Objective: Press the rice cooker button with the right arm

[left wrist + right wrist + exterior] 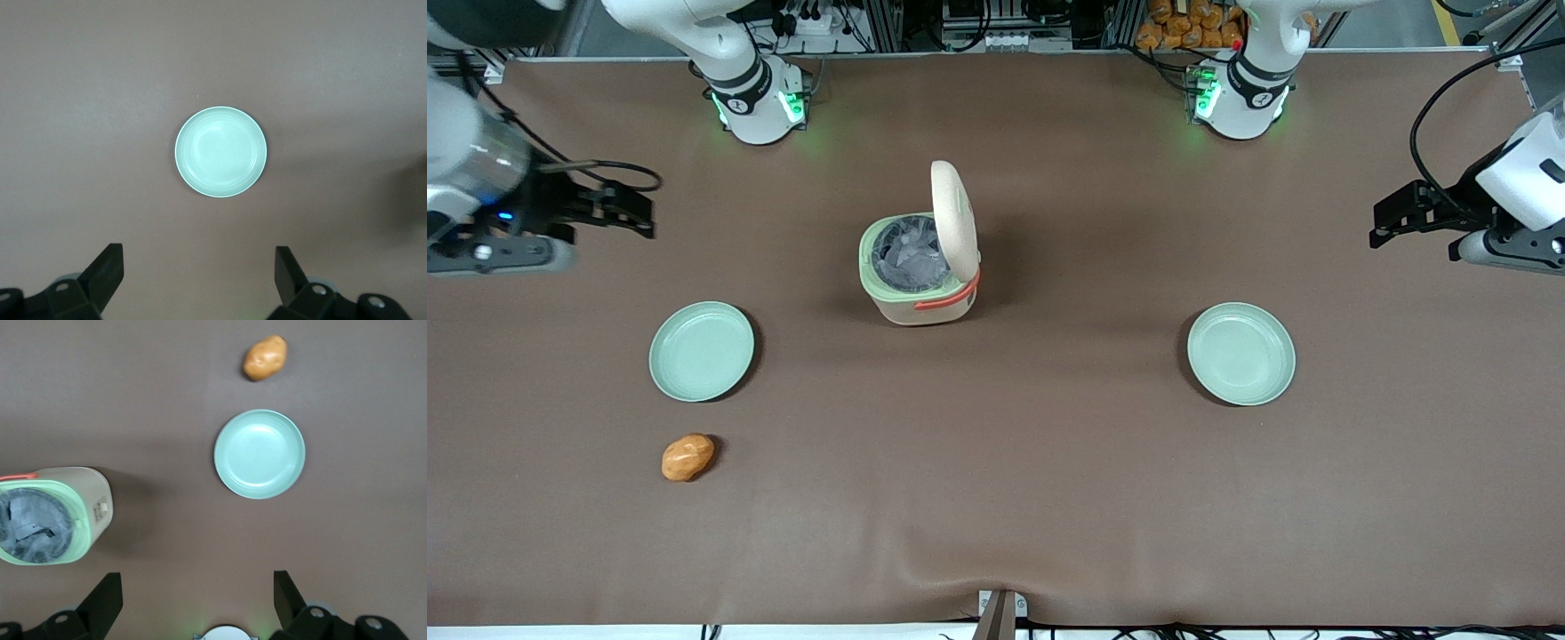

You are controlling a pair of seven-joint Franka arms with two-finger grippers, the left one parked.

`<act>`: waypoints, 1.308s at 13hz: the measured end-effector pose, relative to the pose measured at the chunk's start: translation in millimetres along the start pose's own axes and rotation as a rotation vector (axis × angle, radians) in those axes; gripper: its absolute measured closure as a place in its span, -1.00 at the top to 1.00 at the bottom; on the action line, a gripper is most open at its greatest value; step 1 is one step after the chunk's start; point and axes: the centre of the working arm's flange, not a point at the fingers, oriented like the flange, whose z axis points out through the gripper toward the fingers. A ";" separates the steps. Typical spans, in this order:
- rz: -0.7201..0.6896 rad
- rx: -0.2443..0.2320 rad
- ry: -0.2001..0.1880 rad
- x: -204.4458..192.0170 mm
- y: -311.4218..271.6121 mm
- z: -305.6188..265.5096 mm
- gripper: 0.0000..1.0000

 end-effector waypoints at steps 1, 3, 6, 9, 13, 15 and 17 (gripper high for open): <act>0.018 0.005 0.002 -4.3 12.3 -4.9 1.00; 0.043 0.010 0.020 -16.2 29.4 -18.5 1.00; 0.071 0.023 0.031 -36.0 48.9 -29.3 1.00; 0.071 0.040 0.050 -47.2 62.3 -10.8 1.00; 0.036 0.054 0.061 -57.9 74.8 10.1 1.00; 0.022 0.055 0.070 -62.7 74.5 5.4 1.00; 0.006 0.055 0.070 -64.8 73.6 3.7 1.00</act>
